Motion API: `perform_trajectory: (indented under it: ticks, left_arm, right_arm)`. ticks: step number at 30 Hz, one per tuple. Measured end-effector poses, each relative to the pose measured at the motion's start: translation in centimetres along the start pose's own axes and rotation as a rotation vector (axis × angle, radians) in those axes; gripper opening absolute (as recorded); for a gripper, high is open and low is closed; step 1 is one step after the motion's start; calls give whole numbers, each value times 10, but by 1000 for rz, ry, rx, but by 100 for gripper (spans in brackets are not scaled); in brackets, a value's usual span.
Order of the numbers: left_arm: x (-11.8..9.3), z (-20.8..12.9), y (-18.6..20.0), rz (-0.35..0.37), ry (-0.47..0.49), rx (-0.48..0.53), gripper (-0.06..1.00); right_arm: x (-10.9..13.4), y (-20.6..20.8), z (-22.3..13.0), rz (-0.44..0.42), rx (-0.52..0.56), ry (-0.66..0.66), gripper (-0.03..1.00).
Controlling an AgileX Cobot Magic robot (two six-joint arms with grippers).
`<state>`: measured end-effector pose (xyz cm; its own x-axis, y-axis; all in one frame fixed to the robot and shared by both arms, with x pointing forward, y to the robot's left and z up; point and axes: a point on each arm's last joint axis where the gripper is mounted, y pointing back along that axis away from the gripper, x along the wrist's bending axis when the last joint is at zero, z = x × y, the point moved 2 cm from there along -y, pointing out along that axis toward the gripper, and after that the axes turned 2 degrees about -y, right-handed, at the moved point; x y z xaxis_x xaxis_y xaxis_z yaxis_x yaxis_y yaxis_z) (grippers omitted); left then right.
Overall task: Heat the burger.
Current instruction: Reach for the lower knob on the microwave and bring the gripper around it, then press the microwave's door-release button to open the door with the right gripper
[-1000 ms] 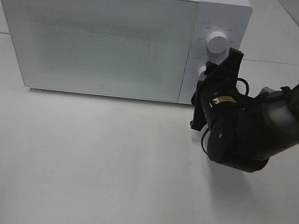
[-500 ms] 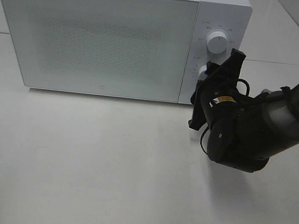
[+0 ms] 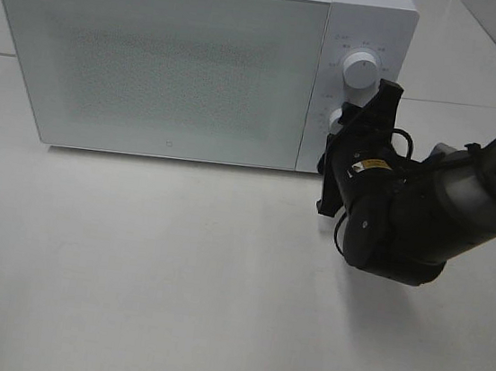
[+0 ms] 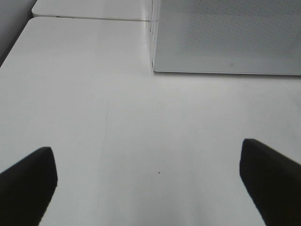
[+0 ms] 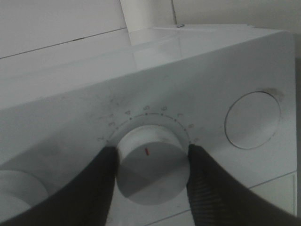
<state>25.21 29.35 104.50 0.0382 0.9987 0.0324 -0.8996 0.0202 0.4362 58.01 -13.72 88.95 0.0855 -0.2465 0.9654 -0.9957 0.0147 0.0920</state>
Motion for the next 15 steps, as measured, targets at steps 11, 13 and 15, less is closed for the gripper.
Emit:
perform_trajectory:
  ticks: [11,13,15]
  left_arm:
    - [0,0,0,0,0,0,98]
    - [0,0,0,0,0,0,98]
    - [0,0,0,0,0,0,98]
  right_arm:
    - [-1,4,-18,-4,138,115,78]
    - [1,10,-13,-12,136,137,77]
    - [2,12,-11,-13,134,151,77]
